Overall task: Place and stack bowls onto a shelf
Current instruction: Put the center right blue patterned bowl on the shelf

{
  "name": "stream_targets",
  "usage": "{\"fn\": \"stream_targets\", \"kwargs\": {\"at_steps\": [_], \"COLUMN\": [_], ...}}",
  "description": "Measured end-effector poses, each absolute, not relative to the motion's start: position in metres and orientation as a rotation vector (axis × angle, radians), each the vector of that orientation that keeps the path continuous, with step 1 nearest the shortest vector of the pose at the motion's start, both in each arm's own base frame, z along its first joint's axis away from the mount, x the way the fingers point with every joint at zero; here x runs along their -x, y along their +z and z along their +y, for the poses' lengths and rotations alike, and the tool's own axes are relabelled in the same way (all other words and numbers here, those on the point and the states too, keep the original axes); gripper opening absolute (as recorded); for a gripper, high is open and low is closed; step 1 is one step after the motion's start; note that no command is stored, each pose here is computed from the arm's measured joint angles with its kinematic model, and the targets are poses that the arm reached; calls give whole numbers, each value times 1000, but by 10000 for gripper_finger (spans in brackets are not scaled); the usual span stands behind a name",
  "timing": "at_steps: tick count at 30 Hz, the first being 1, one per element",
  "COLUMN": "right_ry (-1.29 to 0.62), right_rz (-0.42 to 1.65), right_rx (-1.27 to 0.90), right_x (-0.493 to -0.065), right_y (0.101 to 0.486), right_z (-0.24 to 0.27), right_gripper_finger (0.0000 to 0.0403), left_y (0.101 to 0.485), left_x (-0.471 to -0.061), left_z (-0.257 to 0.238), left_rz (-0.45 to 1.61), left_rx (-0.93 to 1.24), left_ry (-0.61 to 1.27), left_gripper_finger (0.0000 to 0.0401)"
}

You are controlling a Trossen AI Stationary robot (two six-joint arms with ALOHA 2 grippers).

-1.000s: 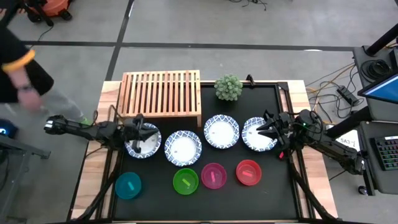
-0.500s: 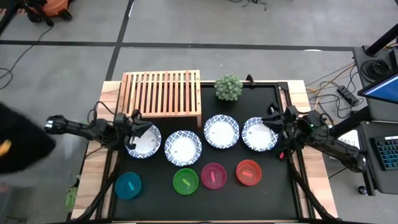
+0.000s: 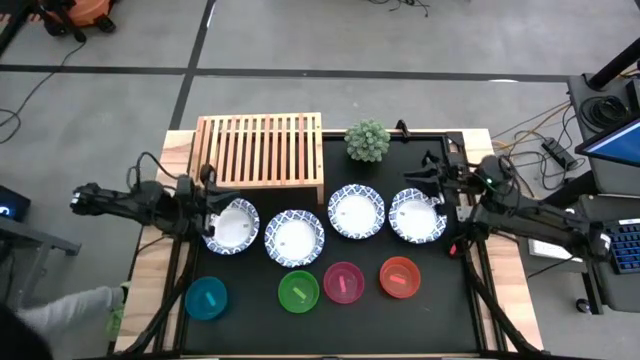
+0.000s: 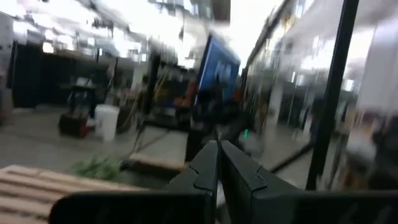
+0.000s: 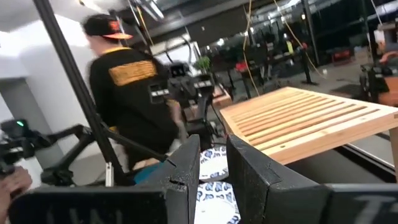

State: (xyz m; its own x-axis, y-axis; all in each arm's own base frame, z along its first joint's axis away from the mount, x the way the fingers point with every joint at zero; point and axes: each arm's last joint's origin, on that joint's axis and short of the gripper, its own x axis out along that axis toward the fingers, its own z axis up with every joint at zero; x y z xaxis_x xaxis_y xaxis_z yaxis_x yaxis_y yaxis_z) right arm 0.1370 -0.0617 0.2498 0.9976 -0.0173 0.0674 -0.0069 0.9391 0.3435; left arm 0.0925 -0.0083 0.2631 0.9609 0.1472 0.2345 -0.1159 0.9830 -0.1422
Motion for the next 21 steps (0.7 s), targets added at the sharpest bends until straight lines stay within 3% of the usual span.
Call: {"fn": "stream_targets", "kwargs": {"at_steps": [6, 21], "right_ry": [86, 198], "right_rz": [23, 290], "right_rx": [-325, -348], "right_x": [-165, -245], "right_y": [261, 272], "right_z": [-69, -28], "right_gripper_finger": [70, 70], "left_y": [280, 291], "left_x": [-85, -80], "left_z": [-5, -2], "left_rz": [-71, -70], "left_rx": [84, -106], "left_ry": [229, 310], "left_gripper_finger": [0, 0]}}
